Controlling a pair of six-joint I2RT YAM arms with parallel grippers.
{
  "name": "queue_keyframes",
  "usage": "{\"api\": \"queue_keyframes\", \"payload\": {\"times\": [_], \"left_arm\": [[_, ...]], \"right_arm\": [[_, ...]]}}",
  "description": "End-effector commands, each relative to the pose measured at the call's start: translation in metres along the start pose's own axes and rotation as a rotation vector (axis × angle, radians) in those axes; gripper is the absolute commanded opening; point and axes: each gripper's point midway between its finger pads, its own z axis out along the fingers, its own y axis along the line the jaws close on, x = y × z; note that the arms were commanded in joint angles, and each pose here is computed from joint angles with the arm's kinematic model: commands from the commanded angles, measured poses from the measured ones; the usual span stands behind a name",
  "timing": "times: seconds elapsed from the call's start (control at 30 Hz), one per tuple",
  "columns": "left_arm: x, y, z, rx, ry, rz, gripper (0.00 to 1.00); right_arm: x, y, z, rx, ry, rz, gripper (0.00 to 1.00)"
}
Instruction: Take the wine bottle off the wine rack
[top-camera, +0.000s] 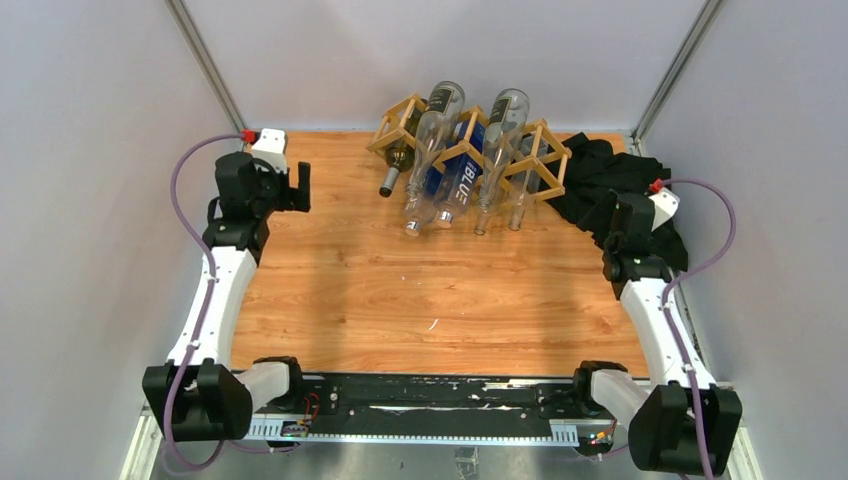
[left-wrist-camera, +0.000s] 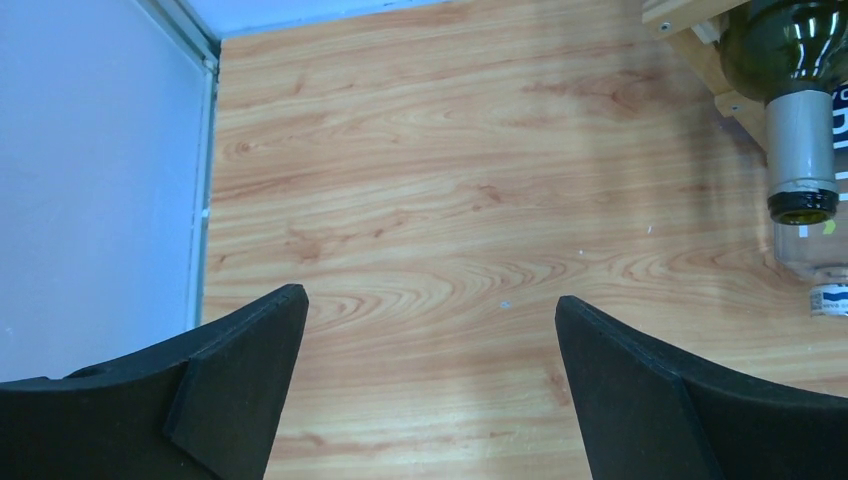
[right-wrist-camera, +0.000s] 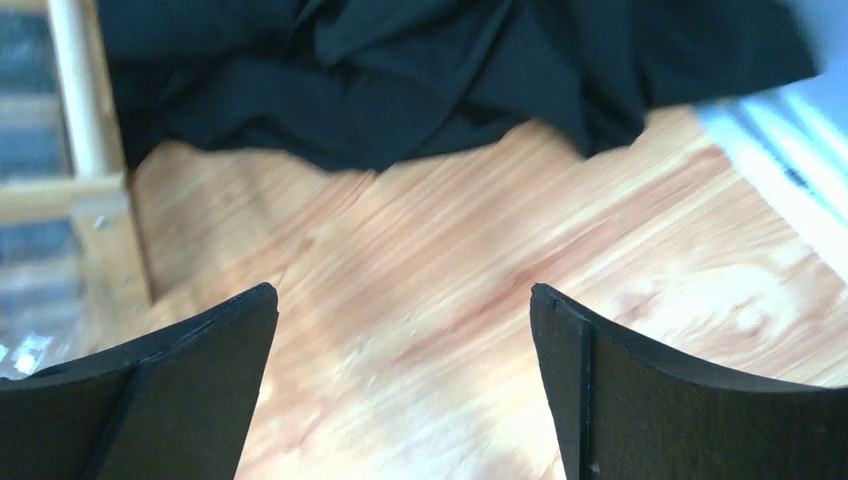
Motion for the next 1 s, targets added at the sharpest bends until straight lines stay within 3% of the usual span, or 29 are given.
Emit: {"api": "queue_keyframes", "payload": {"times": [0.0, 0.43, 0.73, 0.97], "left_arm": [[0.003, -0.001, -0.024, 0.013, 0.102, -0.027, 1.00], [0.005, -0.018, -0.063, 0.117, 0.216, -0.010, 1.00], [0.014, -0.032, -0.061, 0.198, 0.242, -0.005, 1.00], [0.027, -0.043, -0.052, 0.274, 0.280, -0.004, 1.00]], "right_arm": [[0.013, 0.023, -0.030, -0.093, 0.171, 0.056, 1.00], [-0.058, 0.140, -0.119, -0.332, 0.119, -0.127, 1.00], [-0.029, 0.258, -0.165, -0.502, 0.160, -0.293, 1.00], [0.018, 0.333, -0.160, -0.545, 0.217, -0.407, 0.94]]}}
